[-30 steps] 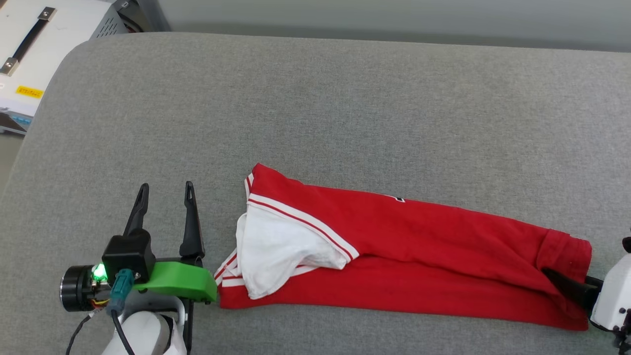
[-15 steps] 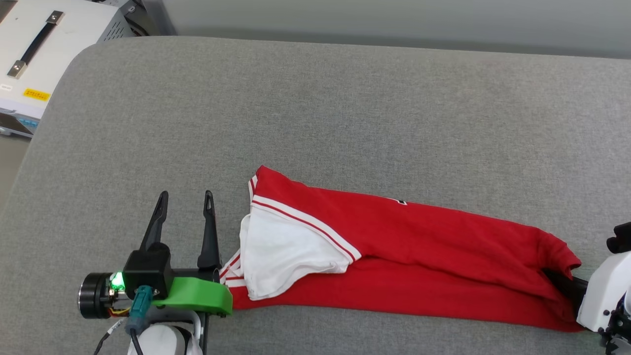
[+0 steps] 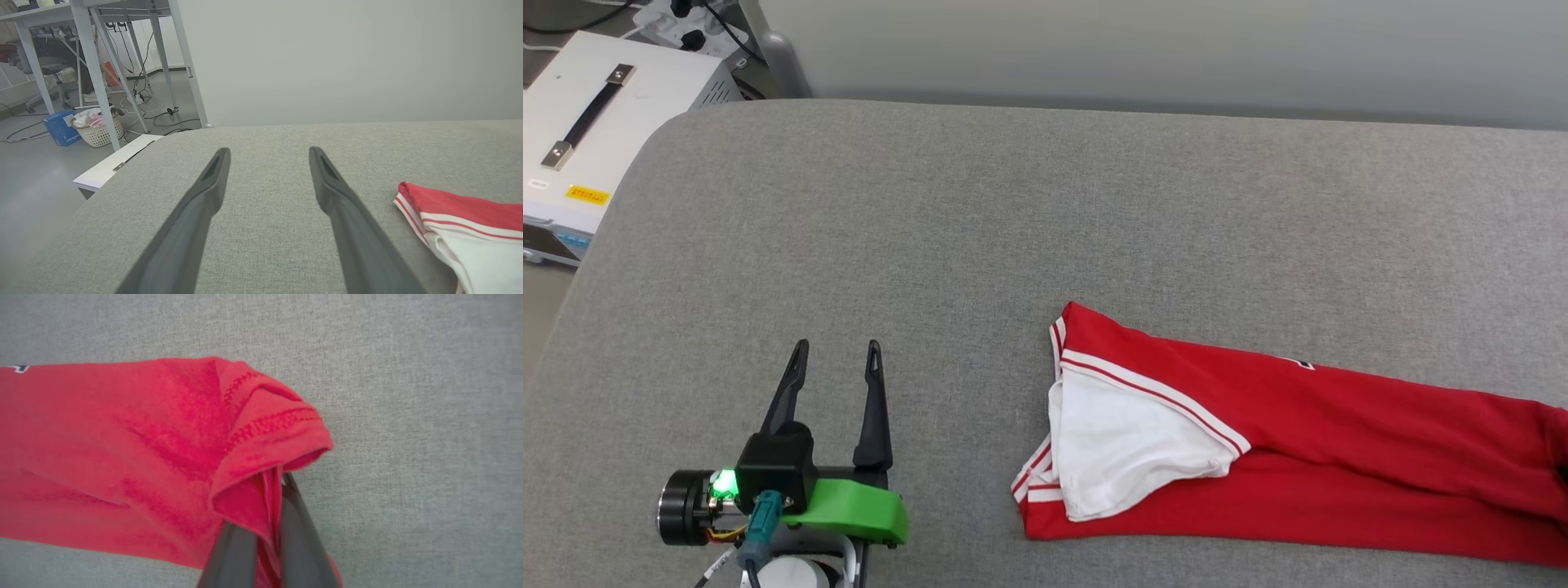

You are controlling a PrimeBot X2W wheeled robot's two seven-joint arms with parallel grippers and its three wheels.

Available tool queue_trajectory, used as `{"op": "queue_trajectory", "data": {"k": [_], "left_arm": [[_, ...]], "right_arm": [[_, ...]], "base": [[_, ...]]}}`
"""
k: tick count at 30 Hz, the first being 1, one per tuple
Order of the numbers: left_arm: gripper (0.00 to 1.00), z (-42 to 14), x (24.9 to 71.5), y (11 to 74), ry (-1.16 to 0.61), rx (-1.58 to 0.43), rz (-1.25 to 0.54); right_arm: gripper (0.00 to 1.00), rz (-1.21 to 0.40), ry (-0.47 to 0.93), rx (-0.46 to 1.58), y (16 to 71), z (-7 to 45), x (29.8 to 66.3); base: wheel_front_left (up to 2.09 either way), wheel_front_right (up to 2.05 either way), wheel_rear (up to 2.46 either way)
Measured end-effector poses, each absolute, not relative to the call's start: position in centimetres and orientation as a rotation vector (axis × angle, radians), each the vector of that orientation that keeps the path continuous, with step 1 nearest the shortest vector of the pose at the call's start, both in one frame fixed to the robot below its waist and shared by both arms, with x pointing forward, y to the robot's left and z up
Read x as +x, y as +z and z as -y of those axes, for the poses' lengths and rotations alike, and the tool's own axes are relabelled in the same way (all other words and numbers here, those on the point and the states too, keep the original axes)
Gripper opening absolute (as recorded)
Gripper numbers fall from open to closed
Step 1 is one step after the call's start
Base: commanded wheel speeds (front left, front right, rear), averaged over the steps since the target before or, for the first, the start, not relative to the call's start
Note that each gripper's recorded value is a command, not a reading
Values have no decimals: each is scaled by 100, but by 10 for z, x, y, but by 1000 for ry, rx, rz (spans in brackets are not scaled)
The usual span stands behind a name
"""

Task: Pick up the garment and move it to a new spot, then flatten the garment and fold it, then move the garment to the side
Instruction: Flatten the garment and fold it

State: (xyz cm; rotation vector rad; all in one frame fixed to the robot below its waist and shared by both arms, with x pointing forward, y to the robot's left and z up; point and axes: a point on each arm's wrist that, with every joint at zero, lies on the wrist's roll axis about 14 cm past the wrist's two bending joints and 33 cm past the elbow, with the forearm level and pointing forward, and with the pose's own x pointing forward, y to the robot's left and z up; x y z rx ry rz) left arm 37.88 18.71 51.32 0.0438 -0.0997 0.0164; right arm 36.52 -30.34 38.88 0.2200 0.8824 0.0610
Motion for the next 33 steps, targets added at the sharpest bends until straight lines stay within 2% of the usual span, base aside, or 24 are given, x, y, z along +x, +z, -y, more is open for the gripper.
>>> {"op": "queue_trajectory", "data": {"k": [6, 11, 21, 29, 33], "left_arm": [[100, -188, 374, 514, 16, 43, 101], [100, -189, 369, 513, 21, 41, 97], [100, -190, 371, 502, 28, 33, 63], [100, -191, 379, 492, 35, 30, 37], [100, -193, 383, 490, 41, 30, 31]], "right_arm": [[0, -863, 149, 252, 406, 279, 368], [0, -840, 311, 273, 429, 233, 372], [0, -803, 637, 101, 460, 134, 385], [0, -804, 898, -26, 464, 41, 389], [0, -803, 983, -57, 460, 4, 390]], "base": [[0, 0, 0], [0, 0, 0], [0, 0, 0], [0, 0, 0], [0, 0, 0]]}}
